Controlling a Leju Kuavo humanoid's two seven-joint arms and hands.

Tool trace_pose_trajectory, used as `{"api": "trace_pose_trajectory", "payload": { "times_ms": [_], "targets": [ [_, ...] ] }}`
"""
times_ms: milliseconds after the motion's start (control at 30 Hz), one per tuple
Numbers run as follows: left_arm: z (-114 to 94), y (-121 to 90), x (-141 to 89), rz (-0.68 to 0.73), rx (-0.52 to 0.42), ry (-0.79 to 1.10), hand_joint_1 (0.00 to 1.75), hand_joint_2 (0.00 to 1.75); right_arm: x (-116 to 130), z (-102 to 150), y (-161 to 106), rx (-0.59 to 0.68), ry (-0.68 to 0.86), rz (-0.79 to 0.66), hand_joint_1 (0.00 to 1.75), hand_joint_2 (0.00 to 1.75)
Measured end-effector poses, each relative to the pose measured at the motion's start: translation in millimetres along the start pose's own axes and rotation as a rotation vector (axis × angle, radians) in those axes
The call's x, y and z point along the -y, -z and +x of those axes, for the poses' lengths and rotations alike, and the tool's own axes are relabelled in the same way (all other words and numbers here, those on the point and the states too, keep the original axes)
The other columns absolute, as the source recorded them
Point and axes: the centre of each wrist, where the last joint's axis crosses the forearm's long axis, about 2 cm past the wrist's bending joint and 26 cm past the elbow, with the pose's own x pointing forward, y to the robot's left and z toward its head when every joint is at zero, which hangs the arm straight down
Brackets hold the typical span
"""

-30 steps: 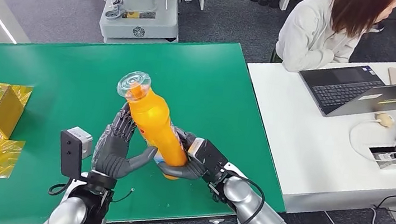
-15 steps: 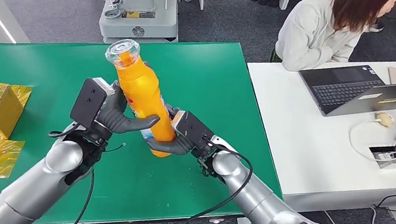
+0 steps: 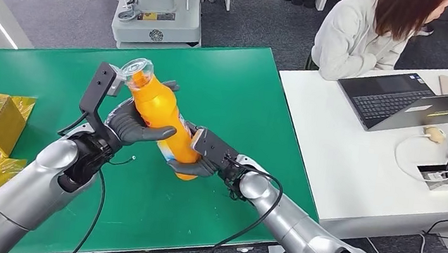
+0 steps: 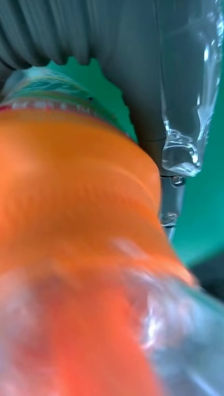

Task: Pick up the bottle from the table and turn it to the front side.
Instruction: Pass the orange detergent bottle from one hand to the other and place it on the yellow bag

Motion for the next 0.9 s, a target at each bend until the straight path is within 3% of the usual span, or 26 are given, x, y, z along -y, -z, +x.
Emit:
{"api": "trace_pose_trajectory", "payload": {
  "times_ms": [100, 267, 400, 733, 900],
  "targets": [
    [1.5, -2.3, -6.1, -0.034, -0.043, -0.220, 0.00, 1.75, -2.3, -4.3, -3.7, -0.014, -0.028, -0.009, 1.75, 1.75],
    [4.3, -4.2, -10.5, 0.087, 0.015, -0.347, 0.00, 1.75, -3.9, -7.4, -6.9, -0.036, -0.063, -0.024, 1.75, 1.75],
    [9.7, -4.3, -7.2, 0.177, 0.082, -0.326, 1.75, 1.75, -6.2, -11.7, -11.7, -0.052, -0.064, -0.021, 1.75, 1.75],
    [8.9, -12.5, 15.6, 0.275, 0.279, -0.078, 1.75, 1.75, -2.5, -14.4, -18.3, -0.051, -0.044, -0.032, 1.75, 1.75],
    [5.2, -15.7, 26.3, 0.277, 0.304, -0.045, 1.75, 1.75, -2.5, -18.9, -26.1, -0.052, -0.041, -0.036, 1.75, 1.75]
  ]
}}
